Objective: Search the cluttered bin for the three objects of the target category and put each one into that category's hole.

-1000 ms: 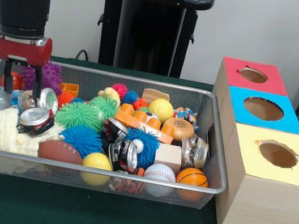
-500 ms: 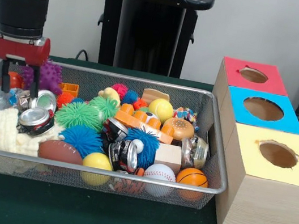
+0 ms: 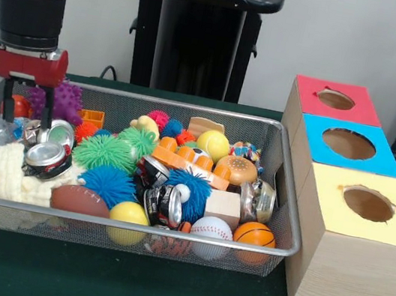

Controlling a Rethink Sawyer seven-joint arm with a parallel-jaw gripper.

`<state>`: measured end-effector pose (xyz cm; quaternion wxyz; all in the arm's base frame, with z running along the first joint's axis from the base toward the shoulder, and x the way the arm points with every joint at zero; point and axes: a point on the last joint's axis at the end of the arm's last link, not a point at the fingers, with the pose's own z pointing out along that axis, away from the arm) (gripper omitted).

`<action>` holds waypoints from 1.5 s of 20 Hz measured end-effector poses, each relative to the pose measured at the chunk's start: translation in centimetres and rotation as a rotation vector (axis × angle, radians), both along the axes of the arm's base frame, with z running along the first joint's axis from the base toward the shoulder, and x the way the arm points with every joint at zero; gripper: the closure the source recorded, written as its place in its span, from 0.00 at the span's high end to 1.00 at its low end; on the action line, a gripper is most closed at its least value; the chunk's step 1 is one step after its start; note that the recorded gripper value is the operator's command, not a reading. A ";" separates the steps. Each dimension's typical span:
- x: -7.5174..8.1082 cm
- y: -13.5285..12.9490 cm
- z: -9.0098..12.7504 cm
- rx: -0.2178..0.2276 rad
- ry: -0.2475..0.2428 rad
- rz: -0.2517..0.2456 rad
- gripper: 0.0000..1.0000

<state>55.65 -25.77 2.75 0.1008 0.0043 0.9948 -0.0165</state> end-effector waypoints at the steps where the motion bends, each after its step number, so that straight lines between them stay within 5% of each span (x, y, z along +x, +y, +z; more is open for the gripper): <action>1: 0.0 0.0 0.0 -0.001 0.001 0.001 1.00; 13: -0.4 -0.6 -0.3 -0.032 0.004 0.026 1.00; 23: -0.8 -1.1 0.0 -0.119 0.020 0.090 1.00; 30: -0.8 -2.0 0.4 -0.129 0.015 0.082 1.00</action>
